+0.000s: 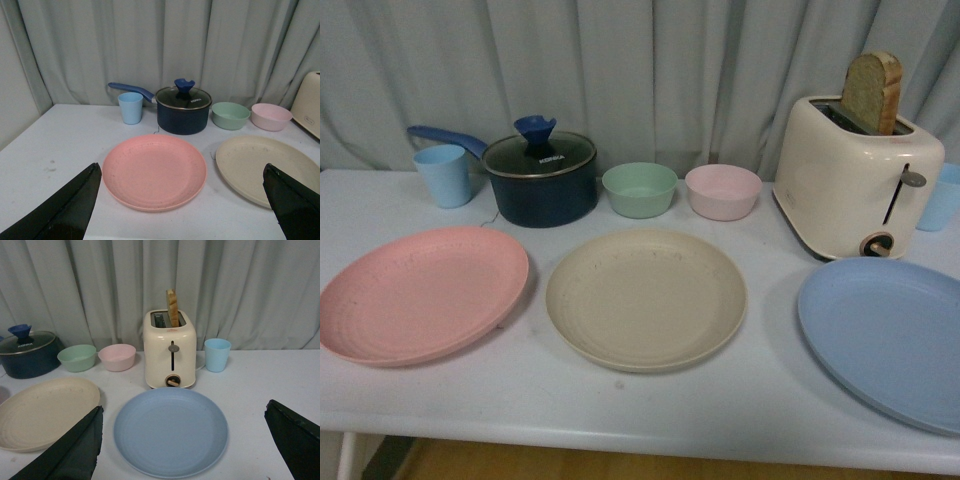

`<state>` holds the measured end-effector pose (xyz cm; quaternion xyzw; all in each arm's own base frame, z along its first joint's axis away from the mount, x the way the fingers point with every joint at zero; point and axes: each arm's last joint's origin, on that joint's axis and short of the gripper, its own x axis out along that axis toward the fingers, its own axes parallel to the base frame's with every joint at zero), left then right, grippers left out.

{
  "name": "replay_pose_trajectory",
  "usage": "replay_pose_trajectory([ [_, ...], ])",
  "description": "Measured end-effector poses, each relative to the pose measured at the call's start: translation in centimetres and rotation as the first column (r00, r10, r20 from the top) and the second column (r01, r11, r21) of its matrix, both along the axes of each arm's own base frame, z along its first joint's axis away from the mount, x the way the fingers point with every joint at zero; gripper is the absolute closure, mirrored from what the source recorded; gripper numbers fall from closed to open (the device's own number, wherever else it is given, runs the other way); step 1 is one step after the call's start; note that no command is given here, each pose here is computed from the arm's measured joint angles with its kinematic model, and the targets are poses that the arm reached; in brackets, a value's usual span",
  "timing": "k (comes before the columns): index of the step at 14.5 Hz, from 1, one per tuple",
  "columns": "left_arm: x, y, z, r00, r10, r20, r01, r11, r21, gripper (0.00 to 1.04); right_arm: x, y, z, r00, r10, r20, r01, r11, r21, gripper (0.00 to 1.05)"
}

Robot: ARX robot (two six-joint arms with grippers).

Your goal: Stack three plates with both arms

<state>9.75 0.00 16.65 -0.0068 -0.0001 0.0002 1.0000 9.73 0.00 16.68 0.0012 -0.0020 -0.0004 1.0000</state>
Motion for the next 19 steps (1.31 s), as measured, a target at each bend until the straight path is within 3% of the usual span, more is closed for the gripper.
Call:
replay_pose_trajectory([
  [19,0.00,0.00,0.00,1.000,0.000,0.000,0.000,1.000,0.000,0.07,0.00,0.00,0.00,1.000,0.000,0.000,0.000,1.000,0.000,0.06],
])
